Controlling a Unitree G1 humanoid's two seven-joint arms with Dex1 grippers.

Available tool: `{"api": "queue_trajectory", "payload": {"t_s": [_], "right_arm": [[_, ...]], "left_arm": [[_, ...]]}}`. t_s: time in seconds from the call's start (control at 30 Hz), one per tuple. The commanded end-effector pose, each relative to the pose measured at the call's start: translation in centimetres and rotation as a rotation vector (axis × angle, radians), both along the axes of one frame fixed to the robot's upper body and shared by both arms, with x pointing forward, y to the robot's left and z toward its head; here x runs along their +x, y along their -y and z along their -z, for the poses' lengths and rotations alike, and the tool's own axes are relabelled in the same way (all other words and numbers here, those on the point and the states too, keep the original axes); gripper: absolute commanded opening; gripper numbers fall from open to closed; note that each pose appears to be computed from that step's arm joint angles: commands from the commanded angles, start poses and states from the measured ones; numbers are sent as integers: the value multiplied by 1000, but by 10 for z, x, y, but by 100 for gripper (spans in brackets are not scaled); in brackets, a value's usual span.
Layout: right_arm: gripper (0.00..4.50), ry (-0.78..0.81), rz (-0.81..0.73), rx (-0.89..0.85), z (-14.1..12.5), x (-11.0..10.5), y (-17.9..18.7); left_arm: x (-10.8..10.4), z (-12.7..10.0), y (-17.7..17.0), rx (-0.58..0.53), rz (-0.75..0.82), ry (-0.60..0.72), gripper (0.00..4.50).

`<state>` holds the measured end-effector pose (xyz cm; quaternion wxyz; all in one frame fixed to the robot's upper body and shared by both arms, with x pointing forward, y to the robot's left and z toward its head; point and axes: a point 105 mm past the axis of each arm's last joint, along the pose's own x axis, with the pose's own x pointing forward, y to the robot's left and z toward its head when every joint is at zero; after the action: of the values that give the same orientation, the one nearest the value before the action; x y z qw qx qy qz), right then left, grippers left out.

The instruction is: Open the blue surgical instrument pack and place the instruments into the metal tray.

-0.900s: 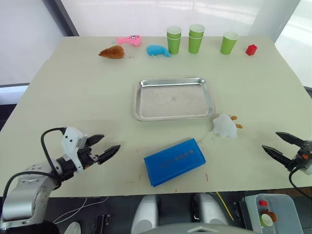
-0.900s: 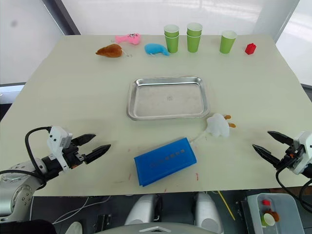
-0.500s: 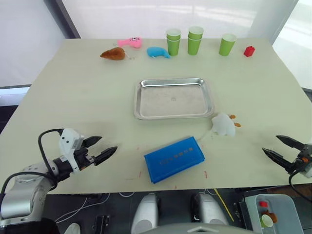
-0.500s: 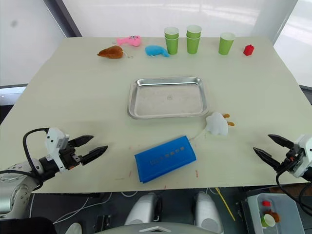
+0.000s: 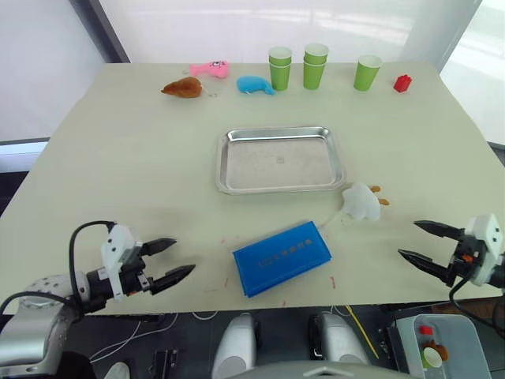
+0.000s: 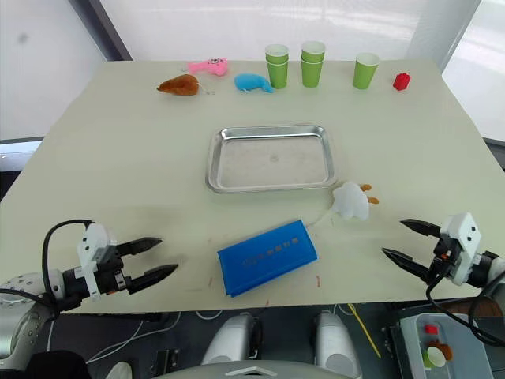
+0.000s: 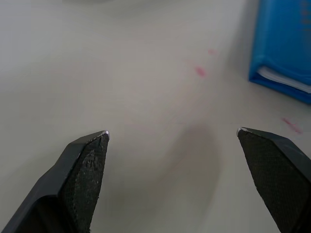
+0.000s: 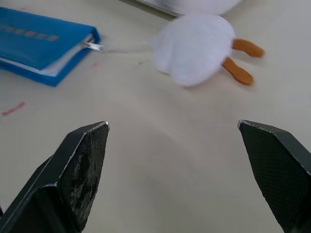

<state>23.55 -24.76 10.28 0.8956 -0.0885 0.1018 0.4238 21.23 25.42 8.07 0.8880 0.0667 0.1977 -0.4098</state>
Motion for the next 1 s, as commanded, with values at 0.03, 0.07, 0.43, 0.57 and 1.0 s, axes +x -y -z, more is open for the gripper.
{"api": "queue_trajectory", "payload": {"t_s": [0.03,0.07,0.43,0.57,1.0], "right_arm": [[377,28,-108,-7,-9,5,-22],[309,26,-129,-11,-7,7,-27],[0,48,-283,-34,14,35,-78],[0,45,-304,-93,23,46,-90],[0,58,-351,-34,21,52,-131]], "left_arm": [[-8,-5,13,0,109,12,379],[-10,-3,15,0,126,7,326],[-16,16,43,-26,272,-36,2],[-12,28,56,-26,333,-50,2],[6,36,88,-125,397,-54,2]]}}
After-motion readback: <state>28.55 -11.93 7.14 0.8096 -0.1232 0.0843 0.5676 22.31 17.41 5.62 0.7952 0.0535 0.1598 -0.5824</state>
